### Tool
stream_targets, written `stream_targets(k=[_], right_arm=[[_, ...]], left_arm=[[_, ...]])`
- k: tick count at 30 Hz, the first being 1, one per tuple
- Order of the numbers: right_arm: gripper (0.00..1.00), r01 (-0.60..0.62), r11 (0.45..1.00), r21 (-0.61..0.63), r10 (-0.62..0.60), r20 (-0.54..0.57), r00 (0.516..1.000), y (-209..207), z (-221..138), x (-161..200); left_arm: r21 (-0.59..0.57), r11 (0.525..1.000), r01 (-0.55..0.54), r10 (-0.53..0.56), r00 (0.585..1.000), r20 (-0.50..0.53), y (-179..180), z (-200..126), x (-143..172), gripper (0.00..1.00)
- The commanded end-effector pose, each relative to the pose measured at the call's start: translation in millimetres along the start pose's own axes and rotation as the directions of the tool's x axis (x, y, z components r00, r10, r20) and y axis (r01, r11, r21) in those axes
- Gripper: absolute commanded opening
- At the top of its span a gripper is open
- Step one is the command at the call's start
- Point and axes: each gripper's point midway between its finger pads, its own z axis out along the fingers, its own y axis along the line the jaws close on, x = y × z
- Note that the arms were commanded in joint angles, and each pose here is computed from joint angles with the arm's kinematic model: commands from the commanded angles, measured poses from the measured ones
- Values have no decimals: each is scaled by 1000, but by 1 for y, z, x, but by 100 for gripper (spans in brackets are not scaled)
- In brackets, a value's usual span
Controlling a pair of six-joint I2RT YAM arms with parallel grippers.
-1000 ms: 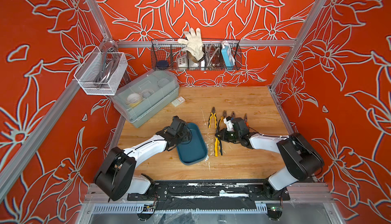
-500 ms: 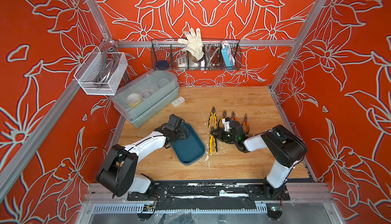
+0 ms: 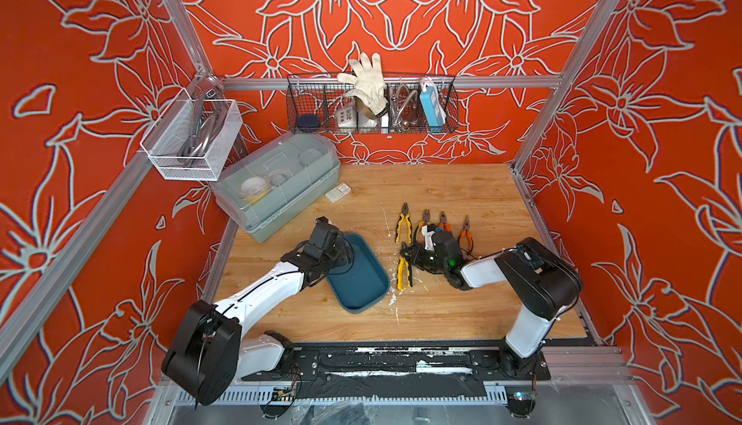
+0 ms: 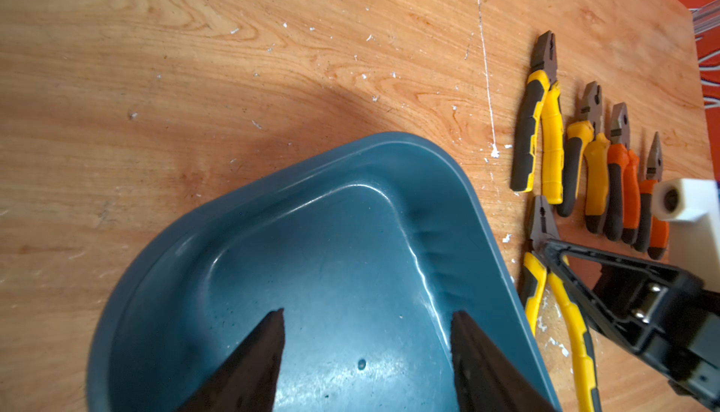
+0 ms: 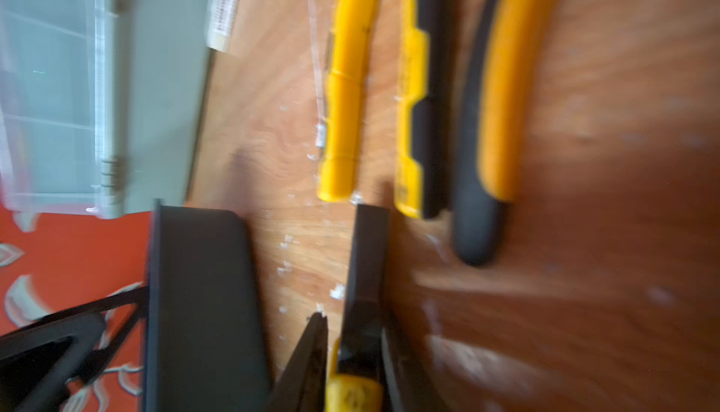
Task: Take the pliers out of the storage box
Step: Adjust the storage box at the center of the board.
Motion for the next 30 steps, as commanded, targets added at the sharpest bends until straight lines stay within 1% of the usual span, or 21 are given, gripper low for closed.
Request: stream_targets(k=[1, 6, 9, 10, 15, 16, 18, 20, 21, 22, 24, 26, 27, 29, 30], right_arm=[[30, 15, 987, 162, -12, -16, 1000, -29, -9, 14], [32, 81, 977, 198, -79, -18, 997, -26, -16, 15], [42, 96, 973, 209, -91, -34, 995, -24, -21, 16], [43, 105, 972, 210, -99, -38, 994, -23, -23, 17], [45, 141, 963, 228, -136, -39, 990, -14, -38, 12], [48, 163, 962, 220, -159, -36, 987, -6, -43, 8], [57, 220, 950, 221, -218, -37, 975, 7, -56, 2], [73, 295, 922, 251, -299, -26, 954, 19, -72, -11], [80, 340, 898, 280, -347, -23, 937, 24, -81, -19], [83, 386, 870, 308, -398, -25, 917, 29, -91, -27], [87, 461, 814, 352, -476, -49, 878, 35, -105, -36], [88, 509, 770, 385, -521, -84, 850, 37, -116, -41], [88, 515, 749, 417, -530, -89, 843, 35, -123, -45], [90, 514, 705, 489, -548, -85, 832, 29, -137, -54], [91, 516, 691, 507, -559, -78, 826, 29, -143, -57]], left_arm=[[20, 1000, -10, 10, 1000, 8, -3, 0, -2, 68], [31, 999, -14, 14, 1000, -18, -8, 4, -1, 68], [25, 1000, -13, 14, 1000, -23, -7, 6, 0, 68], [36, 999, -14, 15, 1000, -25, -10, 6, -1, 68], [72, 997, -19, 19, 1000, 3, -13, -2, -1, 71], [89, 996, -18, 17, 1000, 16, -14, -4, -1, 79], [132, 991, -23, 18, 999, 37, -20, -9, -3, 98], [154, 988, -33, 24, 998, 60, -24, -15, -3, 99], [153, 988, -36, 26, 997, 71, -22, -17, -2, 99], [153, 988, -37, 24, 996, 83, -22, -19, -3, 99], [162, 986, -40, 23, 994, 106, -25, -26, -7, 99], [150, 988, -46, 25, 990, 135, -23, -34, -10, 99], [122, 992, -39, 19, 988, 155, -18, -36, -11, 99], [20, 1000, 9, -13, 980, 199, 5, -39, -15, 99], [-6, 999, 35, -33, 970, 241, 12, -49, -21, 99]])
